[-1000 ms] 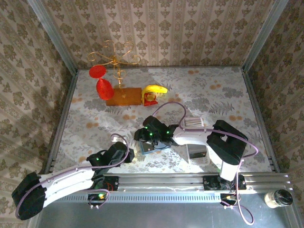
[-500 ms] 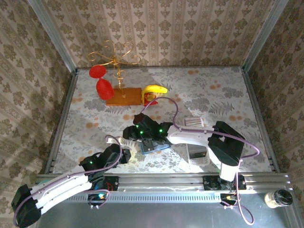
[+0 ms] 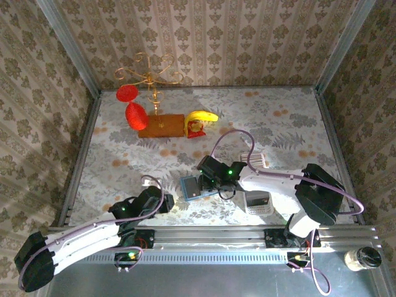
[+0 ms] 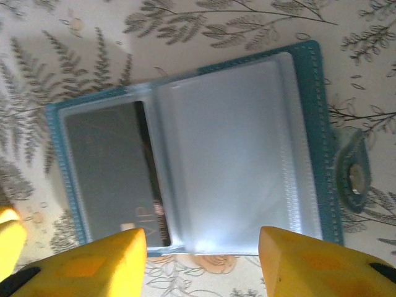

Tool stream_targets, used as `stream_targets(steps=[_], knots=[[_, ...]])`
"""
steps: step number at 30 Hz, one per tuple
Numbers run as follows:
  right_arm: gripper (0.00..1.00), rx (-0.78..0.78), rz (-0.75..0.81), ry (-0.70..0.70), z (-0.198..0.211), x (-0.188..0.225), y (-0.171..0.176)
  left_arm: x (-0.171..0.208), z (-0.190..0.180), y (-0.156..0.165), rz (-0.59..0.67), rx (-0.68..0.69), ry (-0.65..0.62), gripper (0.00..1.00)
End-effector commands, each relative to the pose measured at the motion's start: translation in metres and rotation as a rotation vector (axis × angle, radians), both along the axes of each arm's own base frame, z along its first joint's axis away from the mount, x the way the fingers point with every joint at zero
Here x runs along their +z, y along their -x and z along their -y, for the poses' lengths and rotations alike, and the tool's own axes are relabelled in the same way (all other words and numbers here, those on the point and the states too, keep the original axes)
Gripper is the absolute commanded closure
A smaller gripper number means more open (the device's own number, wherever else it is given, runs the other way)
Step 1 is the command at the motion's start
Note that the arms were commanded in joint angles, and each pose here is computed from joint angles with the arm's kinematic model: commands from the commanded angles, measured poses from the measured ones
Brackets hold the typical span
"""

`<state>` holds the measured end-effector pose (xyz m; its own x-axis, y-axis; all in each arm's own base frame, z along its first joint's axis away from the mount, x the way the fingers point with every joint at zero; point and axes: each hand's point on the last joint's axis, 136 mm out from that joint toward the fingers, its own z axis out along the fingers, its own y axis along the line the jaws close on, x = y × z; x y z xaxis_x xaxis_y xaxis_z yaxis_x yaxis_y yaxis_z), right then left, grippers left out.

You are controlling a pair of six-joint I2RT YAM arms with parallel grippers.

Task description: Put the credit cards into the card holder

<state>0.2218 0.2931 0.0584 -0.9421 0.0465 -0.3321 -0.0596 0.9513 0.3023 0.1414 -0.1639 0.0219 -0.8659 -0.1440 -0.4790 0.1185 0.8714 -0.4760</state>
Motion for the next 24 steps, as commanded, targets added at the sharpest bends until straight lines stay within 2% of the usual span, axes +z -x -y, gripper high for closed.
stream_targets(steps=[1, 10, 16, 24], knots=[[0.48, 0.006, 0.004, 0.091, 0.013, -0.012, -0.003, 0.016, 0.018, -0.005, 0.016, -0.013, 0.084, 0.69], [0.48, 0.013, -0.044, 0.103, 0.01, -0.029, 0.002, 0.021, 0.028, -0.01, 0.011, -0.011, 0.128, 0.69], [0.44, 0.011, -0.068, 0.133, 0.014, -0.037, 0.005, 0.022, 0.035, -0.018, 0.003, -0.011, 0.134, 0.68], [0.42, 0.022, -0.087, 0.106, 0.001, -0.041, 0.004, 0.023, 0.041, -0.035, -0.026, 0.018, 0.185, 0.71]])
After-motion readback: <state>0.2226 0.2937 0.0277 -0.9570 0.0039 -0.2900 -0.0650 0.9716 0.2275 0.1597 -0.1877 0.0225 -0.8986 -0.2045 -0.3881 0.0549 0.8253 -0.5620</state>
